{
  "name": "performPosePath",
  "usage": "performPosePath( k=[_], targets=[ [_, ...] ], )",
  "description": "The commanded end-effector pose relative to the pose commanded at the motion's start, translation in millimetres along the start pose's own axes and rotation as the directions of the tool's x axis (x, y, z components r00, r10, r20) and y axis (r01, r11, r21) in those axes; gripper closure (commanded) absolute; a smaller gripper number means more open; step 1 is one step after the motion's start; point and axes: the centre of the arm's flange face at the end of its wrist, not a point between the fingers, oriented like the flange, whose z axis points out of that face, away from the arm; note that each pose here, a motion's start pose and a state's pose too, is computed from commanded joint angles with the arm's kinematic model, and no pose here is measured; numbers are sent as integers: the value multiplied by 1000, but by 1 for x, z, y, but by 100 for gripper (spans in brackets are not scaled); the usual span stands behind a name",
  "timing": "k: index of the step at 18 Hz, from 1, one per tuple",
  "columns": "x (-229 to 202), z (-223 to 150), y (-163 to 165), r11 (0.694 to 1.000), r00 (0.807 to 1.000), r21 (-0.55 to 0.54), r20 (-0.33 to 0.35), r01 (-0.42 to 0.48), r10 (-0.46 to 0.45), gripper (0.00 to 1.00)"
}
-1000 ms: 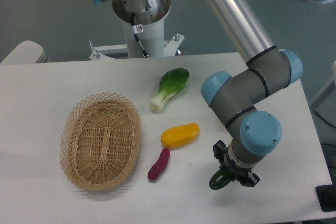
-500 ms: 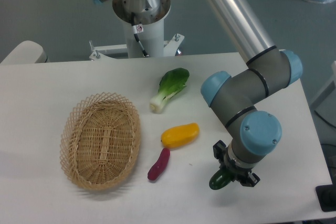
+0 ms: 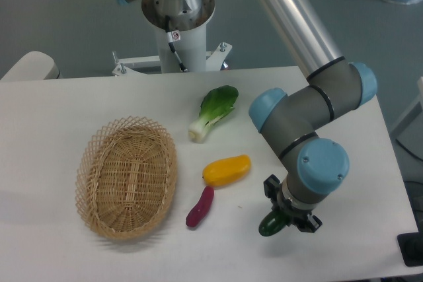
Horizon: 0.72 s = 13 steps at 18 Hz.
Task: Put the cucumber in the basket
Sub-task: 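Carry the held cucumber over the vegetables toward the wicker basket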
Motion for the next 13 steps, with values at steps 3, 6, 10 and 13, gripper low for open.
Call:
performPosePath(
  k=[3, 6, 10, 13],
  targets=[
    [27, -11, -13, 1000, 1000, -1, -5, -26, 26, 73],
    [64, -26, -28, 998, 998, -1, -11, -56, 56, 73],
    [108, -27, -36, 998, 998, 8, -41, -55, 55, 73],
    [143, -28, -61, 997, 995, 26, -56, -78, 79, 73]
  ],
)
